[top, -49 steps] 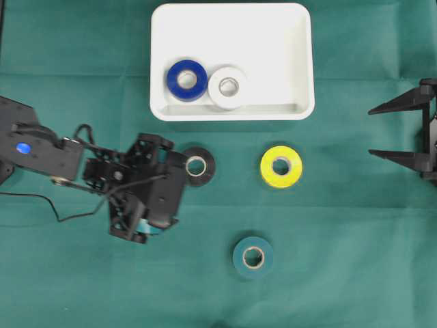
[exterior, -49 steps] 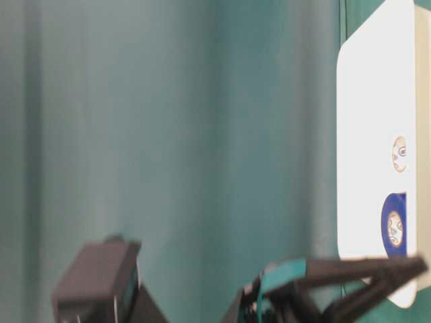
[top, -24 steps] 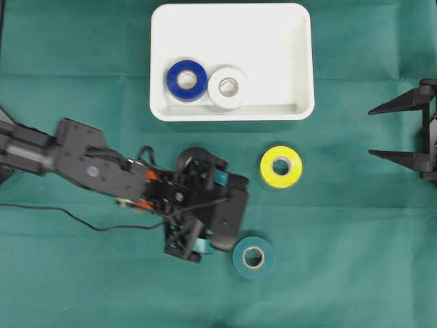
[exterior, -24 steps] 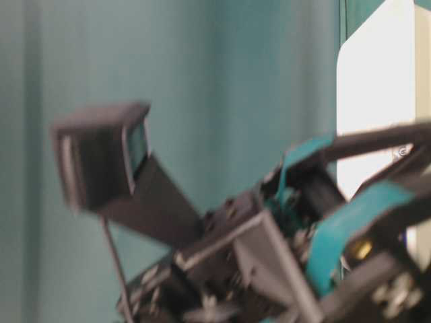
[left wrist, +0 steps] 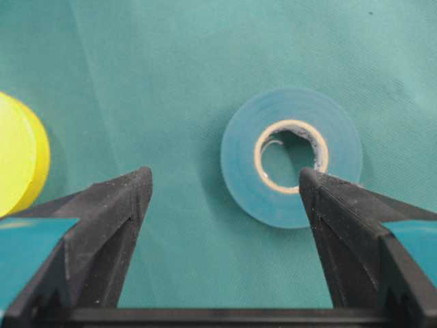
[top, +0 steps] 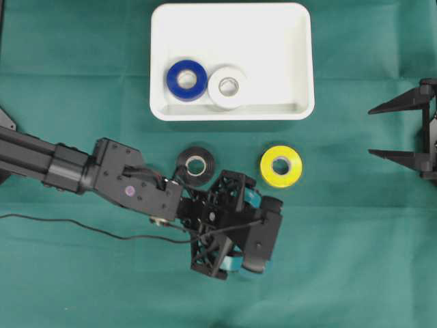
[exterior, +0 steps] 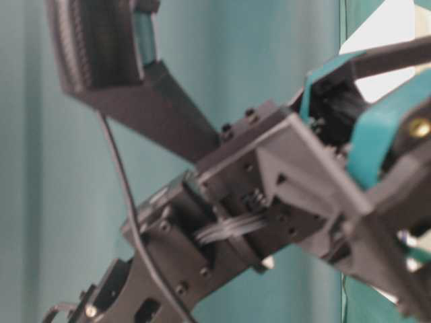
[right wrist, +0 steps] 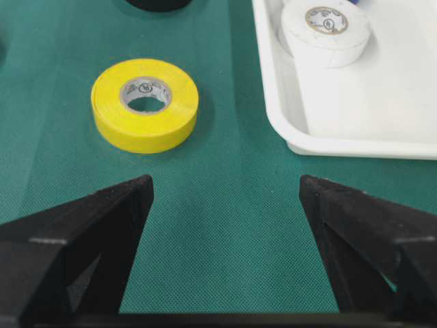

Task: Put the tape into the white case with the left arm.
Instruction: 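Reach the left gripper down to the teal tape roll and grip it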

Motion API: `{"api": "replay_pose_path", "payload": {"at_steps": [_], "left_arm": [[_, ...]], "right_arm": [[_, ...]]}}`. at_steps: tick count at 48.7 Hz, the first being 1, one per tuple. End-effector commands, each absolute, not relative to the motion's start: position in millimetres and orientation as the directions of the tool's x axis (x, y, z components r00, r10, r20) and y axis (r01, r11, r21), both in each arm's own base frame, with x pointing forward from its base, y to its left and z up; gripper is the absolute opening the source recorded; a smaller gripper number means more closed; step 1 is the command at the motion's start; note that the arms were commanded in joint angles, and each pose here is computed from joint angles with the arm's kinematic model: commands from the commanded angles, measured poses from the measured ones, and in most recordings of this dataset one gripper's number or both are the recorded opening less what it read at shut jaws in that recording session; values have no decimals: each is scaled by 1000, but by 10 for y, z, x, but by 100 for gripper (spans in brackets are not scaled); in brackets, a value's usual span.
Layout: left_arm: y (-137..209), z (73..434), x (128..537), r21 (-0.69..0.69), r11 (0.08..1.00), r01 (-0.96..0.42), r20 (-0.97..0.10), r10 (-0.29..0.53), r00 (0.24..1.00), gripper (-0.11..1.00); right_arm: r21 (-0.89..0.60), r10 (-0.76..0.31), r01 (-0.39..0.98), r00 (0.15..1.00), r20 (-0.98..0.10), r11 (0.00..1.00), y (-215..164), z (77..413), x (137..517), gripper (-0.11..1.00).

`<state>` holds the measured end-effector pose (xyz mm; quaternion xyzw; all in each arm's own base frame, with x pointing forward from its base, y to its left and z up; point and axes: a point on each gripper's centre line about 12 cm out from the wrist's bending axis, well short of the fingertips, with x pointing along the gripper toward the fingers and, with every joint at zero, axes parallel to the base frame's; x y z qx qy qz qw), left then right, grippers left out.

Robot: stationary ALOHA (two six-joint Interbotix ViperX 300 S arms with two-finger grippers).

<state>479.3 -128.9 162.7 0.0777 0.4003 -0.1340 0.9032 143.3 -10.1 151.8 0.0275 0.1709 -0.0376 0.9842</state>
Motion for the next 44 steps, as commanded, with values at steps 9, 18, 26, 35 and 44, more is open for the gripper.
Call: {"api": "replay_pose_path", "payload": {"at_steps": [9,18,26,35,44], "left_arm": [[-1356,1713,4922,33,951,308,-722,-191,665,86],[-1367,1582,4962,32,951,309,-734,-187,653,86],[-1377,1482,5003,33,950,310,-742,-184,645,86],[-1396,1356,5073,33,950,310,-744,-183,643,86],[-1375,1251,5122,36,951,307,-753,-176,634,86]], "right_arm": [[40,-65,83,942,-330,996,-104,1550,1454,62],[42,-66,84,942,-330,996,-104,1550,1454,62],[40,-65,83,942,-330,996,-104,1550,1454,62],[40,-65,83,942,-328,996,-103,1552,1455,62],[40,-65,83,942,-328,996,-103,1552,1455,62]]}}
